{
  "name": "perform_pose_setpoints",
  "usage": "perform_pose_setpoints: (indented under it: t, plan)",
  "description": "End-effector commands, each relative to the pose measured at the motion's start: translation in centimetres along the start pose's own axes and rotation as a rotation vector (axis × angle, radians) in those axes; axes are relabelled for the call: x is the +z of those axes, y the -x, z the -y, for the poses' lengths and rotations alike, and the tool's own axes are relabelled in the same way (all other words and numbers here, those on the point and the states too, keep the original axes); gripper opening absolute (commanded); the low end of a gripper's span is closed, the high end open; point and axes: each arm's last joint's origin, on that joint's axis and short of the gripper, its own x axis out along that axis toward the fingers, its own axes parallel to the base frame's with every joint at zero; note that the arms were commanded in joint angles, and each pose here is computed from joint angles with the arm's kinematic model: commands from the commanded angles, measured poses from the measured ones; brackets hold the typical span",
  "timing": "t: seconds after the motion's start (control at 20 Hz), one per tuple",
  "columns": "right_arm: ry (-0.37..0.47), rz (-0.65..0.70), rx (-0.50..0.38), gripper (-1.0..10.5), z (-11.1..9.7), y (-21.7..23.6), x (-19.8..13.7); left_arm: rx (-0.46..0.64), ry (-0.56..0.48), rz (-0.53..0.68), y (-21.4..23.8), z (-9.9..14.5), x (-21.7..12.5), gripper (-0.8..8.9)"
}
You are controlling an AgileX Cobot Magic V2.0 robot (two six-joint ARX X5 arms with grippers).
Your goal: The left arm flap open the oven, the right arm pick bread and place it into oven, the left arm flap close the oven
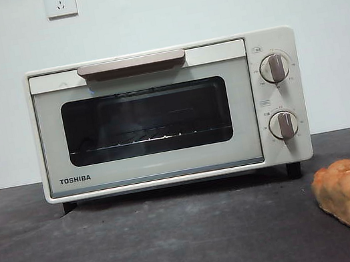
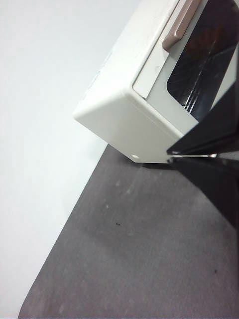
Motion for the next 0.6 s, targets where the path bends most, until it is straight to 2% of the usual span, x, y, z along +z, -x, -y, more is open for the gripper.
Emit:
perform_pose_setpoints:
  t: [0.05,0.3,0.6]
  plan:
    - [0.057,-0.001,0.001,0.1,-0.9,0.2,1.9,-0.022,-0.074,-0.025,0.4,1.1,1.7,0.12]
    - [0.142,-0.109,0.007,0.1,-2.2,0.0,4.8,-0.075,-0.19,-0.152,0.2,2.8,4.2,0.12]
    - [0.208,-0.344,0.052,0.1,-3.6,-1.4,7.7,-0.155,-0.282,-0.34,-0.9,4.3,6.2,0.11]
